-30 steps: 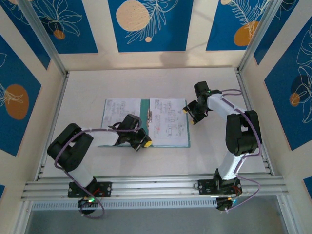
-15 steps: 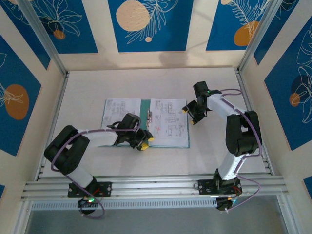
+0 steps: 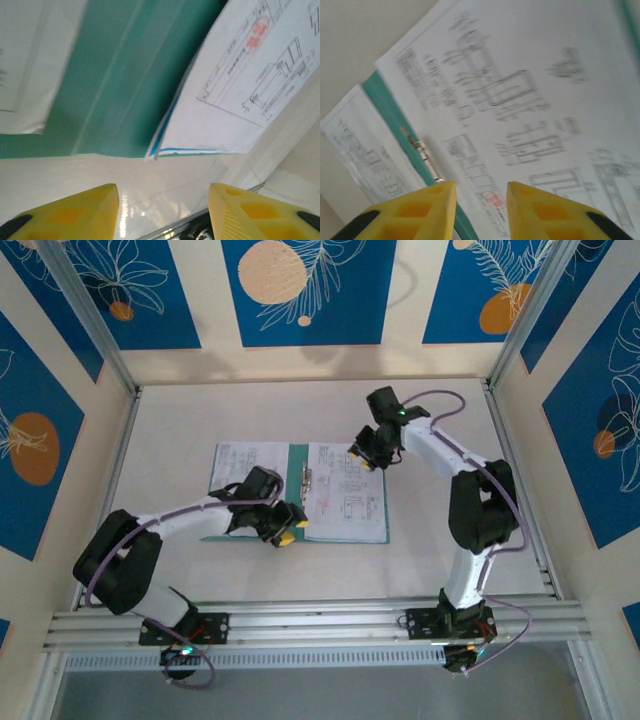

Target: Put the files into the folder

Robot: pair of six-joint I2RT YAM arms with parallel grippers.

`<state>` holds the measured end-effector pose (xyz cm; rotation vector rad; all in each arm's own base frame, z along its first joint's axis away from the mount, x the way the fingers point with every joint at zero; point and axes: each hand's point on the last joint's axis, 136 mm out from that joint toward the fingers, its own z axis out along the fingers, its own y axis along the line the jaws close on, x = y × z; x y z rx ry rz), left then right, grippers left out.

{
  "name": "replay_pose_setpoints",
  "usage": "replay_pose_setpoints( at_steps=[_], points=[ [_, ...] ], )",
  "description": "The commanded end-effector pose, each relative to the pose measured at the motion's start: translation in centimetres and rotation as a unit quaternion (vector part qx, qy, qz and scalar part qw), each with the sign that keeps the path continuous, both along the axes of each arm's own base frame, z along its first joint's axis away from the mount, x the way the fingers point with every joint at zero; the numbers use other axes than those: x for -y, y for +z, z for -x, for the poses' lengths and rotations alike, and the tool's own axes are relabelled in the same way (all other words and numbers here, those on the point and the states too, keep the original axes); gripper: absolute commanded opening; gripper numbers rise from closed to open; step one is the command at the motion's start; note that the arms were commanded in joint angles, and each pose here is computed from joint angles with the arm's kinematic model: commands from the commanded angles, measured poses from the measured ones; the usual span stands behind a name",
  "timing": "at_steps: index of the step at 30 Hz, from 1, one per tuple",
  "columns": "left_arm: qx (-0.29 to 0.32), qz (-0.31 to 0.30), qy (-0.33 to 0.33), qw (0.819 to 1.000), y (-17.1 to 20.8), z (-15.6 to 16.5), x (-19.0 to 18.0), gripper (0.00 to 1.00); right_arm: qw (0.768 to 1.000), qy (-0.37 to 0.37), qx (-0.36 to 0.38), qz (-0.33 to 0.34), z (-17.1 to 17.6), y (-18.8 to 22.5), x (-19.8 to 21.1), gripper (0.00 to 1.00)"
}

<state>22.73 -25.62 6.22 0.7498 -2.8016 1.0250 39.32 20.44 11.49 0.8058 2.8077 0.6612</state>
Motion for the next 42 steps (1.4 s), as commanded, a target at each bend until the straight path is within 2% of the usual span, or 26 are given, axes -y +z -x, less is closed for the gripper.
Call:
replay_pose_setpoints(
  at_steps=[1,7,11,29,42],
  points=[
    [0.005,-0.028,0.008,1.000,0.5,-0.9,-2.4,0.35,0.997,0.074,-0.015,-0.006,0.2,-1.0,-3.6,0.20],
    [0.008,-0.057,0.006,0.998,-0.2,-2.8,-5.1,0.10,0.991,0.128,-0.021,-0.018,-1.2,-2.2,-8.3,0.01],
    [0.002,-0.073,-0.002,0.997,-1.3,-3.6,-5.7,0.01,0.989,0.144,-0.032,-0.017,-2.1,-3.5,-10.3,0.00],
    [-0.032,-0.110,-0.017,0.993,-5.4,-2.1,-7.0,0.00,0.988,0.149,-0.022,-0.015,-5.9,-6.6,-12.4,0.00],
    [-0.035,-0.110,-0.019,0.993,-5.6,-2.0,-7.0,0.00,0.987,0.152,-0.039,-0.012,-5.9,-8.2,-12.6,0.00]
  ],
)
